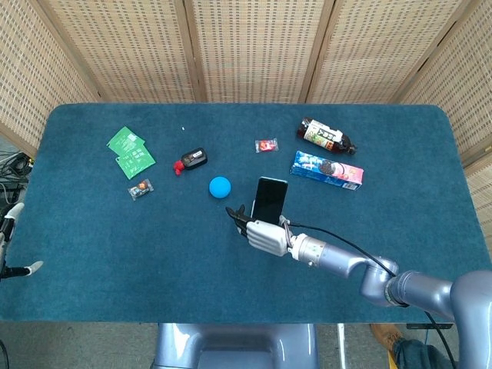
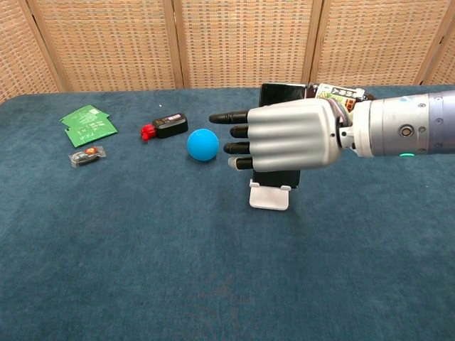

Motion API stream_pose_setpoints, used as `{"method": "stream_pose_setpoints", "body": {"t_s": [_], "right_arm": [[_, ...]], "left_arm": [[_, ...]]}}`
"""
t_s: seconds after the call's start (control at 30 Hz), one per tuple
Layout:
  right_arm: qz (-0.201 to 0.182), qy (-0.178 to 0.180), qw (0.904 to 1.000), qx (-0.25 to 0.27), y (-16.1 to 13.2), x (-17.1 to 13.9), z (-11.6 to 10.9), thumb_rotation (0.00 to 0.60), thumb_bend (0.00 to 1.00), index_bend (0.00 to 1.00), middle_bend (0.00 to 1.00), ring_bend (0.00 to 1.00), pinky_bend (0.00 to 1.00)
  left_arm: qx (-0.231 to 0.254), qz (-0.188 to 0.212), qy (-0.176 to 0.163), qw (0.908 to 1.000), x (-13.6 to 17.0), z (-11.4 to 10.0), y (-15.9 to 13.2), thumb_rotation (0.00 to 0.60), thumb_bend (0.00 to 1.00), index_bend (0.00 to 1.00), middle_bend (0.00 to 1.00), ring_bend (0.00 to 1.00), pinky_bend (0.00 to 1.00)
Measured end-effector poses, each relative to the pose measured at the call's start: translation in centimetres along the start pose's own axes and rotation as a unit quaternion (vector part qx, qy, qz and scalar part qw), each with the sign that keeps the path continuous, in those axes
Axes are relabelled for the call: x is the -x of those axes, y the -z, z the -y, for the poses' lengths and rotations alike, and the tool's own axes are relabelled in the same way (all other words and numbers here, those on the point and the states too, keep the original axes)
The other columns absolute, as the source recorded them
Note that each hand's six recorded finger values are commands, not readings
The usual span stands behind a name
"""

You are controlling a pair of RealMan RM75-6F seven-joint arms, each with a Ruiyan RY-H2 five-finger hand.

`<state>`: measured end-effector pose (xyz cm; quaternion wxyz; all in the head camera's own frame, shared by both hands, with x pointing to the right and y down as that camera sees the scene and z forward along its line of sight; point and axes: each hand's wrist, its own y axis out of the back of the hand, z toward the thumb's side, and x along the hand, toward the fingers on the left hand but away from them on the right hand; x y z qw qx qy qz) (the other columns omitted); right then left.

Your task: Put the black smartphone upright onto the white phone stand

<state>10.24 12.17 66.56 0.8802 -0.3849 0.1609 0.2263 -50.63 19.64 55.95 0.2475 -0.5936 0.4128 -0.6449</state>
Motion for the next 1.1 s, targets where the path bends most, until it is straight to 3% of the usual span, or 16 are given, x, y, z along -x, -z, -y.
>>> {"method": "stream_pose_setpoints", "body": {"t_s": [0.37, 0.57, 0.67, 0.73, 0.77, 0.87, 0.97, 1.1], "right_arm": [[0.038, 0.004, 0.9991, 0.017, 1.3, -2.4, -0.2, 0.600, 0.20, 0.20, 0.25, 0.26, 0.04], [0.103, -0.005, 0.9932, 0.055, 3.8, -6.4, 0.8, 0.600, 0.20, 0.19, 0.23, 0.26, 0.03], [0.152, -0.016, 0.9833, 0.100, 5.3, -9.4, 2.1, 0.600, 0.10, 0.06, 0.10, 0.13, 0.02], [0.188, -0.035, 0.9712, 0.143, 6.0, -11.9, 3.4, 0.600, 0.02, 0.00, 0.02, 0.04, 0.01], [0.202, -0.045, 0.9643, 0.165, 6.2, -12.9, 4.0, 0.600, 0.00, 0.00, 0.00, 0.01, 0.00], [0.253, -0.084, 0.9313, 0.248, 6.3, -16.4, 6.0, 0.600, 0.00, 0.00, 0.00, 0.00, 0.00], [0.311, -0.115, 0.8790, 0.342, 5.8, -20.0, 7.2, 0.600, 0.00, 0.00, 0.00, 0.00, 0.00], [0.389, -0.134, 0.7837, 0.466, 3.5, -24.9, 6.8, 0.600, 0.00, 0.00, 0.00, 0.00, 0.00]], "left_arm": [[0.002, 0.005, -0.002, 1.0000, 0.4, -0.1, -0.2, 0.600, 0.00, 0.00, 0.00, 0.00, 0.00], [0.006, 0.011, -0.006, 0.9999, 0.7, -0.3, -0.3, 0.600, 0.00, 0.00, 0.00, 0.00, 0.00], [0.007, 0.019, -0.008, 0.9998, 0.9, -0.4, -0.6, 0.600, 0.00, 0.00, 0.00, 0.00, 0.00], [0.006, 0.027, -0.009, 0.9996, 1.0, -0.5, -0.8, 0.600, 0.00, 0.00, 0.00, 0.00, 0.00], [0.006, 0.031, -0.010, 0.9994, 1.2, -0.5, -1.0, 0.600, 0.00, 0.00, 0.00, 0.00, 0.00], [0.006, 0.039, -0.014, 0.9991, 1.5, -0.7, -1.2, 0.600, 0.00, 0.00, 0.00, 0.00, 0.00], [0.006, 0.046, -0.021, 0.9987, 1.9, -0.9, -1.4, 0.600, 0.00, 0.00, 0.00, 0.00, 0.00], [0.007, 0.059, -0.034, 0.9976, 2.8, -1.2, -1.7, 0.600, 0.00, 0.00, 0.00, 0.00, 0.00]]}}
